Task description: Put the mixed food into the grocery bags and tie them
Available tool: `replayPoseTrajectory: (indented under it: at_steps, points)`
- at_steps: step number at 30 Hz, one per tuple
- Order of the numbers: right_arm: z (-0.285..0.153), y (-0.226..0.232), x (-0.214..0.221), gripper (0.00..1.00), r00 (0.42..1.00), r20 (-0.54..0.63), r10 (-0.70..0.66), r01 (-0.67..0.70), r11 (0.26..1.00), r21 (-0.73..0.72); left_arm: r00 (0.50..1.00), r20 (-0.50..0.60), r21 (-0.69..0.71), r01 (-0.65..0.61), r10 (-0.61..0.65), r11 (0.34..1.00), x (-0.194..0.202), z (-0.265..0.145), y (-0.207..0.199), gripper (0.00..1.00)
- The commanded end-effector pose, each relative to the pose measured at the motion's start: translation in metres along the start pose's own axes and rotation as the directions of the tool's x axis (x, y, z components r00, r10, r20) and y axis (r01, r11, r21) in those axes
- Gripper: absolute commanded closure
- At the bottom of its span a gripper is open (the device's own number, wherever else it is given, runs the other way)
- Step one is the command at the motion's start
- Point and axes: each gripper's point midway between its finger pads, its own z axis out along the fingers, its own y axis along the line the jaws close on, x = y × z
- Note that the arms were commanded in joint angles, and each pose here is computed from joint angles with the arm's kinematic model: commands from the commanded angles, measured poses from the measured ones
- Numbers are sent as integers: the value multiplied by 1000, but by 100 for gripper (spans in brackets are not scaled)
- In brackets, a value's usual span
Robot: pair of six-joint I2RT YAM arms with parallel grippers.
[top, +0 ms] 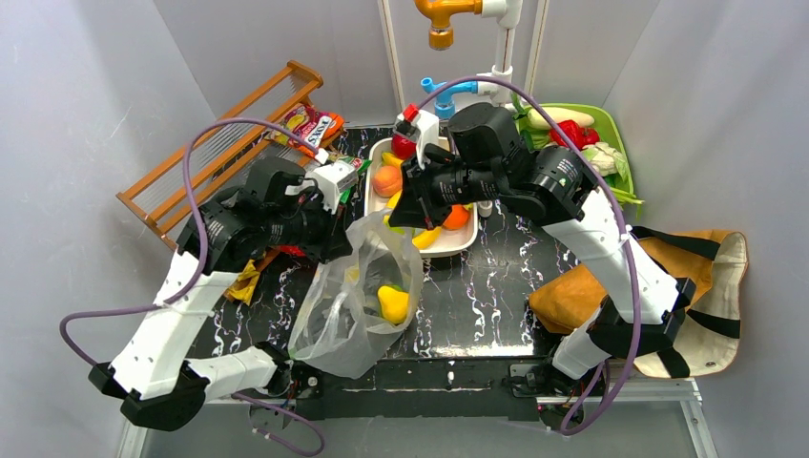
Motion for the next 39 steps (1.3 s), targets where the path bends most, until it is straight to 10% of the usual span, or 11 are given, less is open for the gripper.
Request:
replayPoseTrajectory:
  at_steps: [1,10,18,23,39]
  points:
    - [-16,-1,-39,99,984,166,-57,55,998,20,999,33,34,-18,17,999,4,-21,-11,100]
    - [-29,-33,-93,99,894,413,-176,103,976,194,998,68,66,-22,18,998,-8,-82,-36,100]
    - [-9,-67,-80,99,907,387,-168,65,962,265,989,107,23,103,-105,994,-11,-53,-22,100]
    - [-6,-83,-64,39,936,334,-108,-4,948,318,980,112,51,159,-164,986,-15,-21,-19,100]
    - [-99,-169,9,21,911,375,173,-383,694,609,936,45,31,348,-349,937,-42,28,-9,100]
